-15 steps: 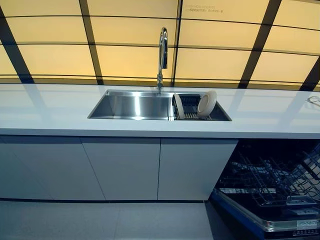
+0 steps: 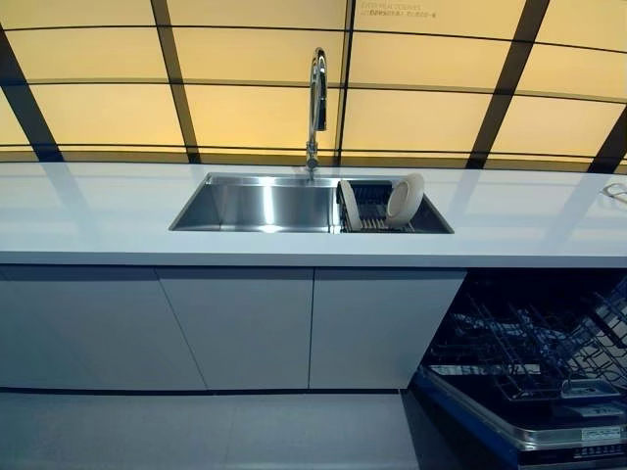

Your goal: Take plates into dishwasher

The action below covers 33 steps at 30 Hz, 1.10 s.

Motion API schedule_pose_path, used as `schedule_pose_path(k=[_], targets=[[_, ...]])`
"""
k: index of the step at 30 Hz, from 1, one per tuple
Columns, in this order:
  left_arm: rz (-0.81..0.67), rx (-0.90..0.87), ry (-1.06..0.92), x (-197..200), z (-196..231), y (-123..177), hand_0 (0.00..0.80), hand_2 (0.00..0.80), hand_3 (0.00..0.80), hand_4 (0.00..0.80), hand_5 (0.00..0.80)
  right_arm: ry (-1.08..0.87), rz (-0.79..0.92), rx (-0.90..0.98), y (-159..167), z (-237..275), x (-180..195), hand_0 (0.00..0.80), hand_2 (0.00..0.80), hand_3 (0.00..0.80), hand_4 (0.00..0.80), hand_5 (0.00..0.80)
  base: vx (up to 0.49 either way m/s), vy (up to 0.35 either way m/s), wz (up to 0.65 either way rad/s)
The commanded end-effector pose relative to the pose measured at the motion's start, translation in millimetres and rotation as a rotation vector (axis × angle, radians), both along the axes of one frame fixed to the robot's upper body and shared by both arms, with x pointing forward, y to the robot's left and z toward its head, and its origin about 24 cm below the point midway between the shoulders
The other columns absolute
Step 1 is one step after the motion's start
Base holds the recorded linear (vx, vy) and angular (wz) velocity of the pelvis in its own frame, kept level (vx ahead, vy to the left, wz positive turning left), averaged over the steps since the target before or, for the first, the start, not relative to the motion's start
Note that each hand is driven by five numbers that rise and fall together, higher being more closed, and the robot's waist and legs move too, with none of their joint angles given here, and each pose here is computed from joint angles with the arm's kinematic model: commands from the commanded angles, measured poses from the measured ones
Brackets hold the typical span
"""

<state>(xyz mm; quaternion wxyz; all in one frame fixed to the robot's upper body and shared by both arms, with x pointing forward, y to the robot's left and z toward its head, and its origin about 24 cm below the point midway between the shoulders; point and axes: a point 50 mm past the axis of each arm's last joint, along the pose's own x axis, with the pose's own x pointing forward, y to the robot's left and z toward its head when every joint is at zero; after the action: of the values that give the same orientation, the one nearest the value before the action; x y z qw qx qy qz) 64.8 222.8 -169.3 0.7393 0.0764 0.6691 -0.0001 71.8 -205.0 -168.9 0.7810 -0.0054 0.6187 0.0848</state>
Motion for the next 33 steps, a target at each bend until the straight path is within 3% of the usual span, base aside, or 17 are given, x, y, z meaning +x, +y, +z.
schedule_pose_path(k=[1, 21, 25, 29, 33], targets=[[-0.043, -0.026, 0.062, 0, -4, -17, 0.0, 0.0, 0.0, 0.0, 0.0, -0.003, 0.035, 0.042, 12, 0, 15, 0.0, 0.0, 0.0, 0.0, 0.0, 0.0, 0.0, 0.0], [-0.06, -0.009, 0.032, 11, -2, -17, 0.0, 0.0, 0.0, 0.0, 0.0, -0.054, 0.109, 0.076, 16, 3, 26, 0.0, 0.0, 0.0, 0.0, 0.0, -0.001, -0.005, 0.0], [-0.084, -0.006, 0.032, 12, -1, -14, 0.0, 0.0, 0.0, 0.0, 0.0, -0.203, 0.178, 0.161, 22, 11, 43, 0.0, 0.0, 0.0, 0.0, 0.0, 0.011, -0.017, 0.04], [-0.15, 0.031, 0.034, 11, 2, 1, 0.0, 0.0, 0.0, 0.0, 0.0, -0.535, 0.263, 0.298, 27, 56, 113, 0.0, 0.0, 0.0, 0.0, 0.0, 0.003, -0.076, 0.06], [-0.185, 0.045, 0.035, 6, 3, 8, 0.0, 0.0, 0.0, 0.0, 0.0, -0.755, 0.379, 0.353, 23, 101, 152, 0.0, 0.0, 0.0, 0.0, 0.0, 0.033, -0.058, 0.04]])
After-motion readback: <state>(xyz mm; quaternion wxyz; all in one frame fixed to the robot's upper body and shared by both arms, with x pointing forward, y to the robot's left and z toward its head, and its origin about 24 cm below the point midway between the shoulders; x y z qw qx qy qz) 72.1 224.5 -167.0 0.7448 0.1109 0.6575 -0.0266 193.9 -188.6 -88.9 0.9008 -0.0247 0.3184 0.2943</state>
